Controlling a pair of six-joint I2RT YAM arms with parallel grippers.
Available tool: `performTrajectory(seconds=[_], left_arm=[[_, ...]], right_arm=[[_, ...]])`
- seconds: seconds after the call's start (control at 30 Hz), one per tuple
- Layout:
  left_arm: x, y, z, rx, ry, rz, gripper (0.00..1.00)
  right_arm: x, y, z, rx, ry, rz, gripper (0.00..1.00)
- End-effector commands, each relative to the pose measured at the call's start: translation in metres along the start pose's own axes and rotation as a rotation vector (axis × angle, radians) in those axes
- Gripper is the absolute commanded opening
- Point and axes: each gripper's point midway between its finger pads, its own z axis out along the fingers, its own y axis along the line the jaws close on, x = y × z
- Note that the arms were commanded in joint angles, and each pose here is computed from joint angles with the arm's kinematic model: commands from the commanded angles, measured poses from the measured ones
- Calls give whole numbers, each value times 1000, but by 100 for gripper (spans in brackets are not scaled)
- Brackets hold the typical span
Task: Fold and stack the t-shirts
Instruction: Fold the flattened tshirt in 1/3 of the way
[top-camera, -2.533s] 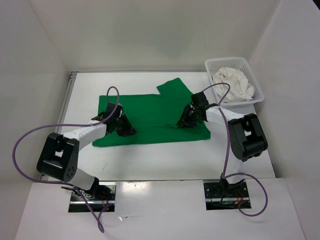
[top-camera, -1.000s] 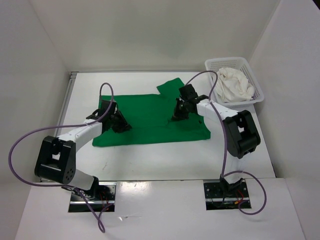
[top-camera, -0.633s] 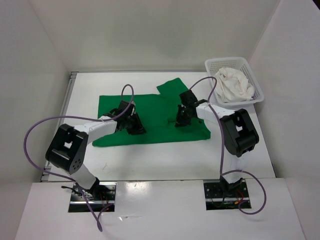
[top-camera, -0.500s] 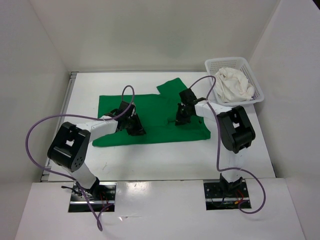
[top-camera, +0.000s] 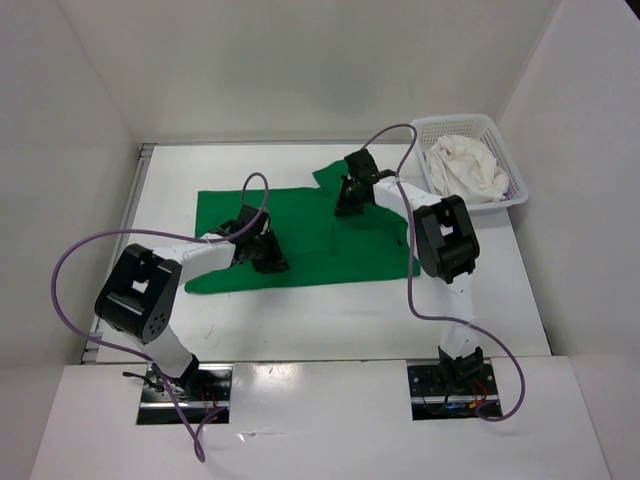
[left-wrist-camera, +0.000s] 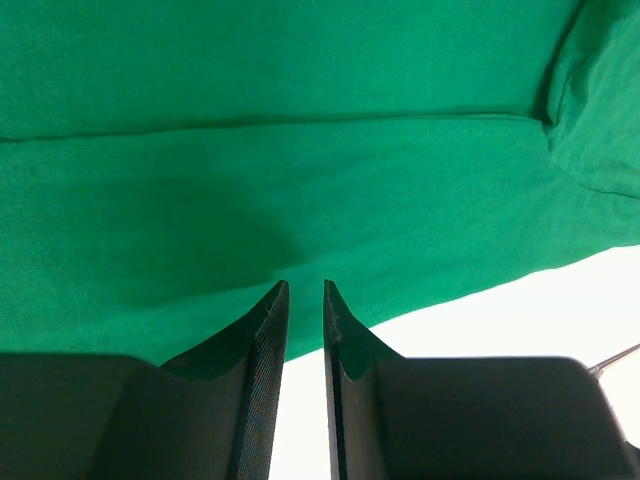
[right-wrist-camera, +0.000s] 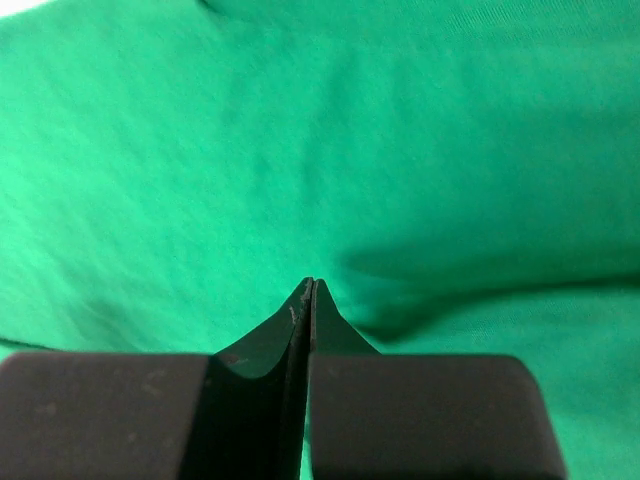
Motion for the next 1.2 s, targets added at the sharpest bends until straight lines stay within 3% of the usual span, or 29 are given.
performTrajectory(seconds=[0.0,0.33,0.53,0.77,1.0,1.17], left_arm=[[-8,-2,-6,6,-43,23,28],[-18,-11,-18,13,-80,18,29],[-14,-11,-17,26,-67,9,29],[-9,-7,-16,12,-52,-5,30],[-8,-2,-21,-2,-67,-6,30],[-11,8,-28,-16,-86,-27,30]], right_arm=[[-25,34,-7,-75,-50,-25,1],[5,23,-62,-99,-52,-25,4],[48,6,-41,-98,92,-17,1],[56,38,-24,-246,209,-41,1],[46,27,7,-195,189,-20,0],[31,32,-9,-178,145,-36,0]])
